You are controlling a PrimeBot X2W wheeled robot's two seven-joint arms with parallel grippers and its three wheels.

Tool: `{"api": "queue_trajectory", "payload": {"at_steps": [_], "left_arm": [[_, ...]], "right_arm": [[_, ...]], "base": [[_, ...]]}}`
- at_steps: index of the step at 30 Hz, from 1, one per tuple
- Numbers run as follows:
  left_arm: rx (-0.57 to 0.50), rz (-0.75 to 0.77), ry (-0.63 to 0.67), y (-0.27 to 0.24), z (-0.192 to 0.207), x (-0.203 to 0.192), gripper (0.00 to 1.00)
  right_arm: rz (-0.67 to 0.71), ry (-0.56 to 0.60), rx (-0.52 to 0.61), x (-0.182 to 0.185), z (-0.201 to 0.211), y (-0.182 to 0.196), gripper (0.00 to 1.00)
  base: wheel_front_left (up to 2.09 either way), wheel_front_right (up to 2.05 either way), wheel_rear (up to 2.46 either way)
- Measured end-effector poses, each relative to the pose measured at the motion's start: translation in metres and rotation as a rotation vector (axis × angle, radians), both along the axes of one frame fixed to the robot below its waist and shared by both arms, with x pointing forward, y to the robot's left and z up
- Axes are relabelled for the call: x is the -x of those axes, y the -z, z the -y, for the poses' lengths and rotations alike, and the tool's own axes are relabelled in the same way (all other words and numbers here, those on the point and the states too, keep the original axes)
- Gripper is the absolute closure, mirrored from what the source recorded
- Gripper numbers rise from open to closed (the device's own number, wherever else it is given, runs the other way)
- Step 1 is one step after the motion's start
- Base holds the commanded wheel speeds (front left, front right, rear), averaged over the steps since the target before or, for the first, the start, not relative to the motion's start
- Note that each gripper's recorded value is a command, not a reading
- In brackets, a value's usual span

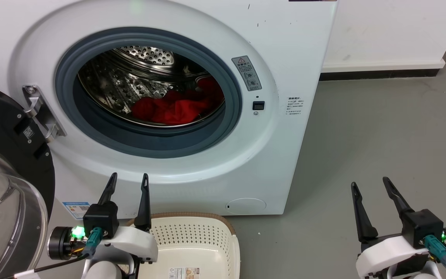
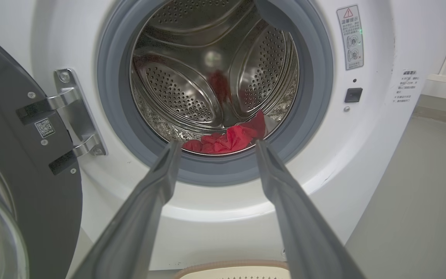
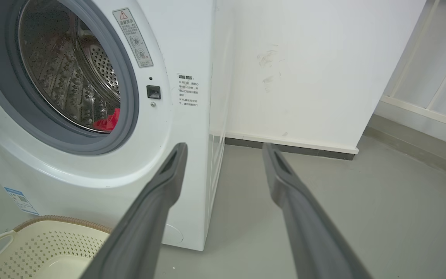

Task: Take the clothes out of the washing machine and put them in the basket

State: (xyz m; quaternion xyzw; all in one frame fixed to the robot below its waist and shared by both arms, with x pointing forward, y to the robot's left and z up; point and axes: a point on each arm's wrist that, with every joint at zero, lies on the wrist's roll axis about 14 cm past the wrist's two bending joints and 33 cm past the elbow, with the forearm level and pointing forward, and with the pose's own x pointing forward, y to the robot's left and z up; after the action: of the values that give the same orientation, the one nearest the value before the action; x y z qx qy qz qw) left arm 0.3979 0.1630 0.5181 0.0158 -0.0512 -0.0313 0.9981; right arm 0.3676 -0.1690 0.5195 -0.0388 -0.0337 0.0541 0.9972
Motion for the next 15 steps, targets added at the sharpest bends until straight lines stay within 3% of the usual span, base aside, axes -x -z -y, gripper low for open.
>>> {"api": "queue_trajectory", "payload": {"at_steps": [15], "left_arm": [[0.003,-0.015,-0.002,0.0048,-0.0004,-0.0007,0.00]], "right_arm": [[-0.011,0.004,-0.001,0.0005,0.0013,0.0033,0.00]], "base": [[0.00,0.00,0.00]]}}
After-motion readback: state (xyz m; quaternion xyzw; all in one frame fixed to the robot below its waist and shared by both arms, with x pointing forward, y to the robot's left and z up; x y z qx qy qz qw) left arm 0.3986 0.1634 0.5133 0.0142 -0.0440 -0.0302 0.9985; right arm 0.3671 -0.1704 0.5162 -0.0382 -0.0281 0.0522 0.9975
